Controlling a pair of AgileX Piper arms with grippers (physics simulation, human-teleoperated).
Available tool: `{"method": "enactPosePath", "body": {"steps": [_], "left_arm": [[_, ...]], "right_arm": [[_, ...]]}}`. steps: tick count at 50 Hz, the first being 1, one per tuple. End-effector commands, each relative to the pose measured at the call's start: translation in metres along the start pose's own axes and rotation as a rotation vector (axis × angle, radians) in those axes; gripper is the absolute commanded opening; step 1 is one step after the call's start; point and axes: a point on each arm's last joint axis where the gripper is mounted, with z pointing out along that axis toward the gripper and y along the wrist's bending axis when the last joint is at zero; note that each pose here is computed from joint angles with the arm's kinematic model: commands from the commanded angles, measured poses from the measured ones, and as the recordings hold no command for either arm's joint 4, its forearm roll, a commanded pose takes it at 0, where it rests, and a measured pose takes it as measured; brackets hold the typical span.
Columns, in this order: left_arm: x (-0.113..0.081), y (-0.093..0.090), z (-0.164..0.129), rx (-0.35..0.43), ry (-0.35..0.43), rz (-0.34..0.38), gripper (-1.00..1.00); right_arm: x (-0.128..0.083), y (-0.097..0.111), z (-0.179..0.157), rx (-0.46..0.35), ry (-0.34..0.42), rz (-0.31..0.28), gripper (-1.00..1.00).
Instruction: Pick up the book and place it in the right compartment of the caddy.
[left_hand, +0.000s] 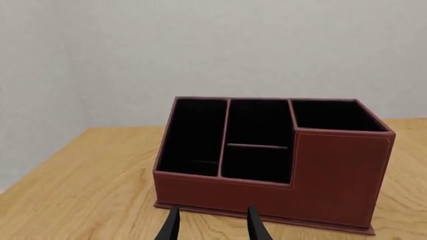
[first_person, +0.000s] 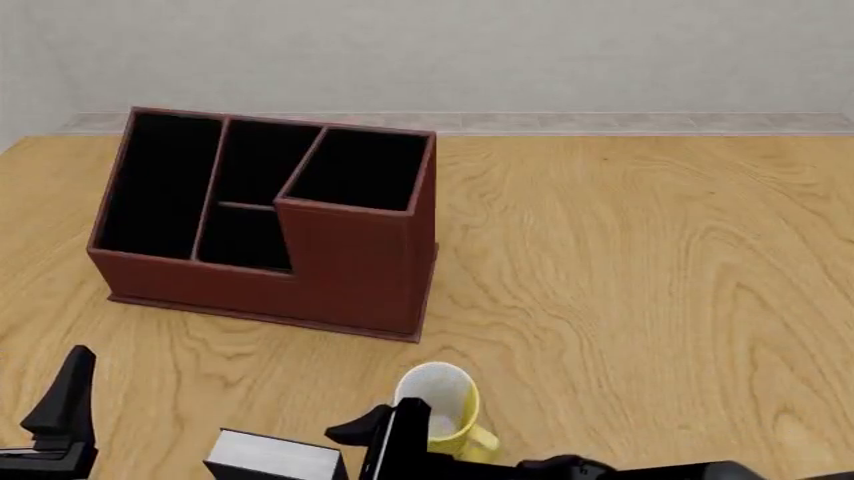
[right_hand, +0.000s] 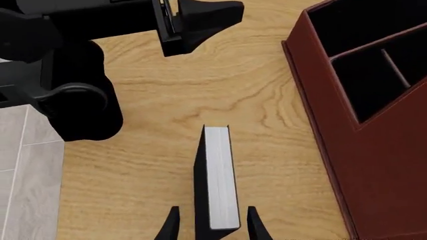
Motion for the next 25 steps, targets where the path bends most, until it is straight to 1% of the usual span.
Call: {"method": "enactPosePath", "body": {"steps": [1, 15, 16, 25], "left_arm": [[0.0008, 0.0000, 0.0000, -0.001, 0.002, 0.004, 1.00], [0.0024, 0.0000, 0.0001, -0.001, 0.003, 0.007, 1.00], [0.0024, -0.0001, 0.0001, -0.001, 0.002, 0.008, 1.00], [0.0011, -0.0002, 0.0001, 0.002, 0.000, 0.005, 1.00]], "right_arm": [[0.0059, 0.0005, 0.0047, 0.000, 0.009, 0.017, 1.00], [0.0075, -0.0014, 0.0042, 0.007, 0.007, 0.021, 1.00], [0.0073, -0.0030, 0.0031, 0.012, 0.006, 0.019, -1.00], [0.0046, -0.0070, -0.0021, 0.023, 0.003, 0.005, -1.00]]}}
